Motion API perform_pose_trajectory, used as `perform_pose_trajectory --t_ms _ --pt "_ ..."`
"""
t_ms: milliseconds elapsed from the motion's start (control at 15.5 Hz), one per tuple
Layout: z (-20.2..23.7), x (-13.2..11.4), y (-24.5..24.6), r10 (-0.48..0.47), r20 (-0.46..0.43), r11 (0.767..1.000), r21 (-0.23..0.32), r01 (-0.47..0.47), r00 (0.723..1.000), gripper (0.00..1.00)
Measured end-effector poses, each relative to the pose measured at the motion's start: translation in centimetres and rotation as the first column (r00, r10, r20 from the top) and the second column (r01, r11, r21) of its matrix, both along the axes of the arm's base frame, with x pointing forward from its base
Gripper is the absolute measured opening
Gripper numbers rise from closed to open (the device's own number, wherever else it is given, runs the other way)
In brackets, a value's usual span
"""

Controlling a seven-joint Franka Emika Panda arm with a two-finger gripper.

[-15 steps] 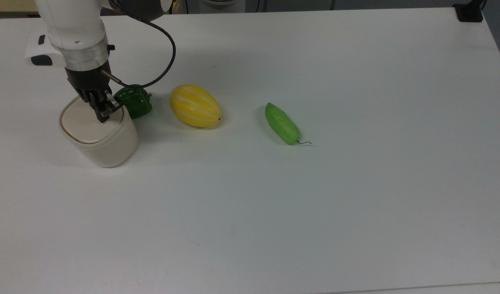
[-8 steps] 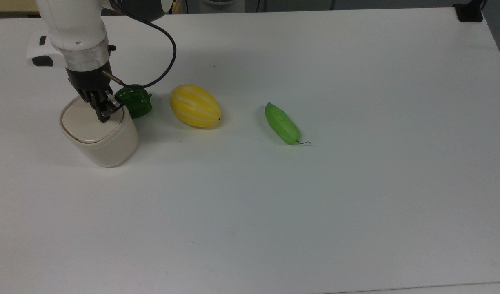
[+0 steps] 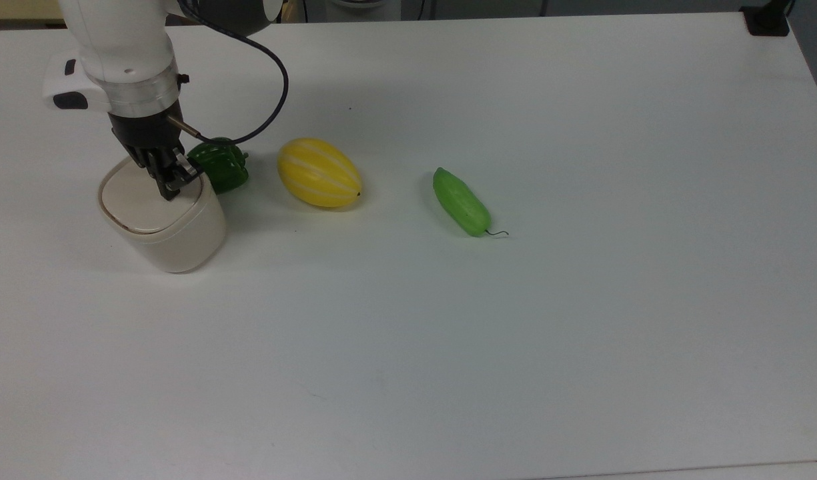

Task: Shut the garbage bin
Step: 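Press the lid down onto the bin rim with the gripper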

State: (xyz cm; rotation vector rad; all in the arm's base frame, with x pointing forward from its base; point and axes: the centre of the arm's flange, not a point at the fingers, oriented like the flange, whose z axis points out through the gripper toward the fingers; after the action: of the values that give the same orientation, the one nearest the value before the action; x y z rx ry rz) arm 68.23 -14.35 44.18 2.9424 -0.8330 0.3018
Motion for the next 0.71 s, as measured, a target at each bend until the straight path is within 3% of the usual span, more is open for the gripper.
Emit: perform_pose_trajectory --t_ms 712 --pt "2.0 -0.2 -2.0 -0.043 0.042 0.999 0.024 0.042 0.998 0.01"
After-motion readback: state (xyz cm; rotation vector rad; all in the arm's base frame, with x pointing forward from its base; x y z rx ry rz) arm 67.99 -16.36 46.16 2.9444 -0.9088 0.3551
